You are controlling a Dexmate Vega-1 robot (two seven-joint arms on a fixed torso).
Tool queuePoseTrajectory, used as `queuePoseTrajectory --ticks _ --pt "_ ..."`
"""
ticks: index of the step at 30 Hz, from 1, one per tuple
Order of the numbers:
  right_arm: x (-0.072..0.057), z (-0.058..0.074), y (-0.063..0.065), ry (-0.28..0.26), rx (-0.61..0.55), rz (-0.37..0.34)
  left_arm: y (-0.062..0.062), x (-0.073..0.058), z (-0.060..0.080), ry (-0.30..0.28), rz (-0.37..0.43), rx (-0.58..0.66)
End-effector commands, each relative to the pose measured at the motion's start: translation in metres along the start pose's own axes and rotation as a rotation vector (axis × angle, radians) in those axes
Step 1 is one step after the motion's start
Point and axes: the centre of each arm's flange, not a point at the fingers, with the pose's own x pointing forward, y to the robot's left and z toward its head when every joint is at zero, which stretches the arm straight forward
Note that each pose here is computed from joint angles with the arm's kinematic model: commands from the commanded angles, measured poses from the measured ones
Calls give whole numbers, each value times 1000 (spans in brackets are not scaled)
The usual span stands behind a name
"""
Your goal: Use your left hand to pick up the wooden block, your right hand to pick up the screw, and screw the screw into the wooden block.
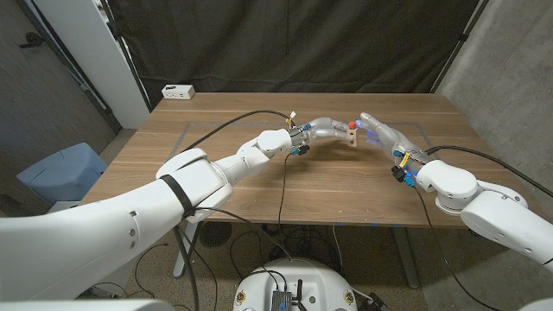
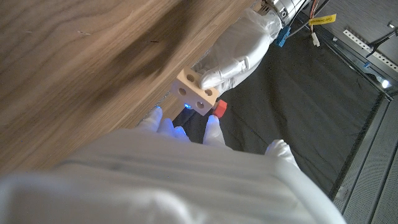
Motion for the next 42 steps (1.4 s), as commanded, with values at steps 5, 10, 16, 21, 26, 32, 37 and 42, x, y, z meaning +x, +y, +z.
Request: queuePoseTrajectory --ticks 5,10,16,21,26,32,37,42 --pt "-5 1 9 23 1 9 4 2 -3 36 11 -10" --pt "-6 1 13 25 2 19 5 2 -4 40 12 -11" --pt "-7 2 16 29 6 20 5 3 -4 42 12 -11" --pt "-9 3 14 28 3 8 6 2 -3 42 13 -7" --pt "-9 3 7 31 -5 -10 7 2 -3 38 11 -4" --pt "-9 2 1 25 -13 -22 7 1 -1 27 9 3" --pt "-9 2 -5 28 -22 -36 7 0 0 15 7 8" --pt "-8 1 -9 30 -33 -37 6 -1 1 4 2 12"
